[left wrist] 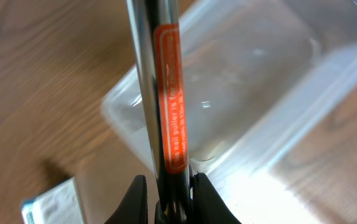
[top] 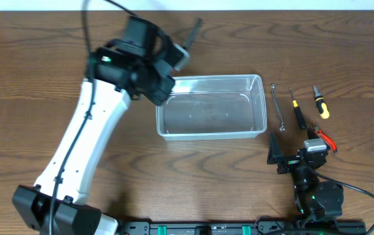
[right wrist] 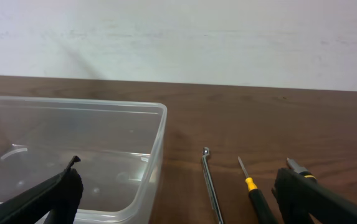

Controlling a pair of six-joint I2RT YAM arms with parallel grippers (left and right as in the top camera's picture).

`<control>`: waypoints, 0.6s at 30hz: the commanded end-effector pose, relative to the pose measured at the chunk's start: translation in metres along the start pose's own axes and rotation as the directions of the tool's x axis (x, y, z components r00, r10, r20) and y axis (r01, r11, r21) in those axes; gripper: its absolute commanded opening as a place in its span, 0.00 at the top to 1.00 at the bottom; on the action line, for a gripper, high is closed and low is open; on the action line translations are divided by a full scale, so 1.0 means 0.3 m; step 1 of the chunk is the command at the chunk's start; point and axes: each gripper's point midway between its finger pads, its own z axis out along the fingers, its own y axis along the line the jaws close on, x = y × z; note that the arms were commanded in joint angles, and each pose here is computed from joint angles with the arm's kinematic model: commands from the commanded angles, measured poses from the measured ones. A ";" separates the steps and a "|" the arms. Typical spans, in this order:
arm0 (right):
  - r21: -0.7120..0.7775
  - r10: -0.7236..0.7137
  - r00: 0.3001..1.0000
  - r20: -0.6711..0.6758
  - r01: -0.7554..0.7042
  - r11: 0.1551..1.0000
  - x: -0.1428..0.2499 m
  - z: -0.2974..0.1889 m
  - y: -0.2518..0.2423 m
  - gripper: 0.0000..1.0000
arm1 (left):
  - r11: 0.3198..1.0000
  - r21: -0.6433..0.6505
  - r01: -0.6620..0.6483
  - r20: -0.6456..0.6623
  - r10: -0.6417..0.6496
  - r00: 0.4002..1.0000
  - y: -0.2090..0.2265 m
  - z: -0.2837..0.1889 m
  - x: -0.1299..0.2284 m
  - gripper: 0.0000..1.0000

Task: Pack container
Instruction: 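Lift the hammer and carry it right over the clear container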

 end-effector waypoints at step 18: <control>0.017 0.000 1.000 0.004 0.000 1.000 -0.001 -0.001 -0.013 0.01 | 0.938 0.223 -0.263 -0.213 0.311 0.926 -0.145 0.373 0.064 0.94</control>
